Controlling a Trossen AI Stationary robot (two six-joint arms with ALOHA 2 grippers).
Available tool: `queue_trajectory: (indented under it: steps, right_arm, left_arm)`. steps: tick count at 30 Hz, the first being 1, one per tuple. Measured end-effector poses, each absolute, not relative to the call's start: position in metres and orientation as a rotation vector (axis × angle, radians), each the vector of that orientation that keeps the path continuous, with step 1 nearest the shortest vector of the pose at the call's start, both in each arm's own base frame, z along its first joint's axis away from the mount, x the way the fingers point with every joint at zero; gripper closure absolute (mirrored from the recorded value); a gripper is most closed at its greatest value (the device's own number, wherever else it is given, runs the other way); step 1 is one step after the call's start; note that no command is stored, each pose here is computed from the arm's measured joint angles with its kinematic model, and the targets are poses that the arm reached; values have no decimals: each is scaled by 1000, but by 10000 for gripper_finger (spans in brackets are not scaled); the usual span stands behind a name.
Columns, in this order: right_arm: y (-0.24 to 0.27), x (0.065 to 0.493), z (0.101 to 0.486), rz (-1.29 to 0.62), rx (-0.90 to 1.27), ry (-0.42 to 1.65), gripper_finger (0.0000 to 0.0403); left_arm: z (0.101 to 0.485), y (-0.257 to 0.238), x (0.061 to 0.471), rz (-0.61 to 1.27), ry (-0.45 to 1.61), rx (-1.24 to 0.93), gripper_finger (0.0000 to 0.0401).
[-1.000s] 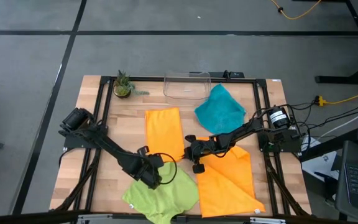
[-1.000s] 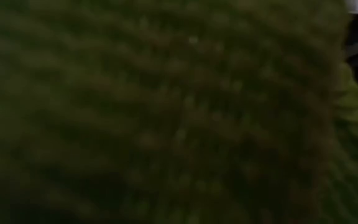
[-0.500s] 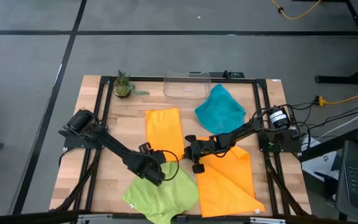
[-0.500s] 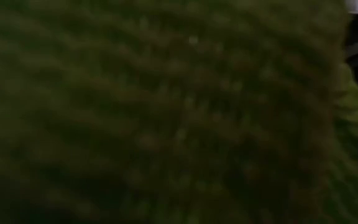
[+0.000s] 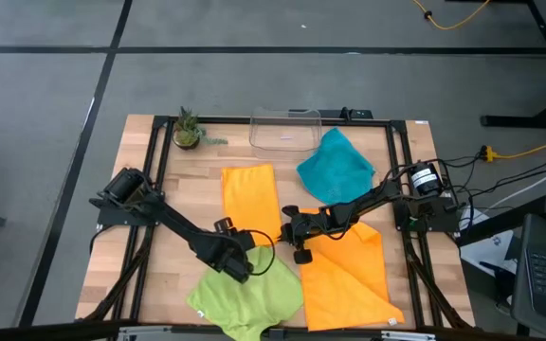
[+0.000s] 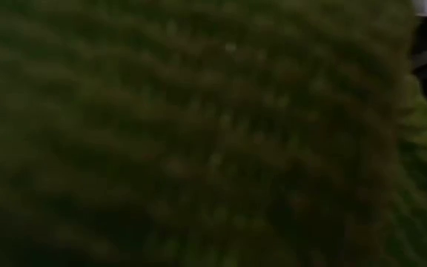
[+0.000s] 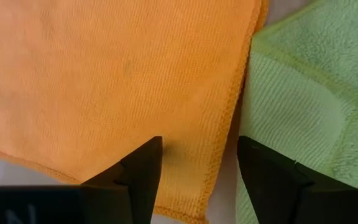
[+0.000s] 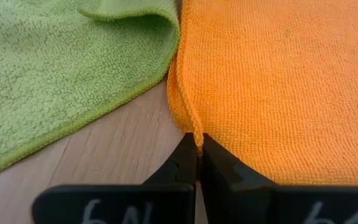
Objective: Fold microfiber towels
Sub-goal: Fold the orange microfiber cloth
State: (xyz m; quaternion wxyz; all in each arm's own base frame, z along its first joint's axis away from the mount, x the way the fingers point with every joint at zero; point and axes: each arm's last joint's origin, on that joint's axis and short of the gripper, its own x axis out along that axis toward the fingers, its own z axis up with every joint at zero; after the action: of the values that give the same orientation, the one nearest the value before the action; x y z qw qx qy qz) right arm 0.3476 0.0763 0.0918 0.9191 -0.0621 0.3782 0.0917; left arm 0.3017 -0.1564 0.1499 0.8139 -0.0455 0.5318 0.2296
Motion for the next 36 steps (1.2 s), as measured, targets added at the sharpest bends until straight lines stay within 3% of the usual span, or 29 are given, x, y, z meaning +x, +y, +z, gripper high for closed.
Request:
queue_trajectory:
  steps: [7,18,32,36]
  right_arm:
    - [76,348,92,188,-127,777,395]
    - [76,348,92,188,-126,777,395]
    - [76,348,92,187,-125,776,395]
    - [76,348,92,187,-125,776,395]
  left_arm:
    - [133,-147,309,521,1180,-45,200]
    - [149,-139,287,625,1284,-31,211]
    - [147,-139,291,611,1270,-39,224]
    - [147,-143,289,588,1274,-19,249]
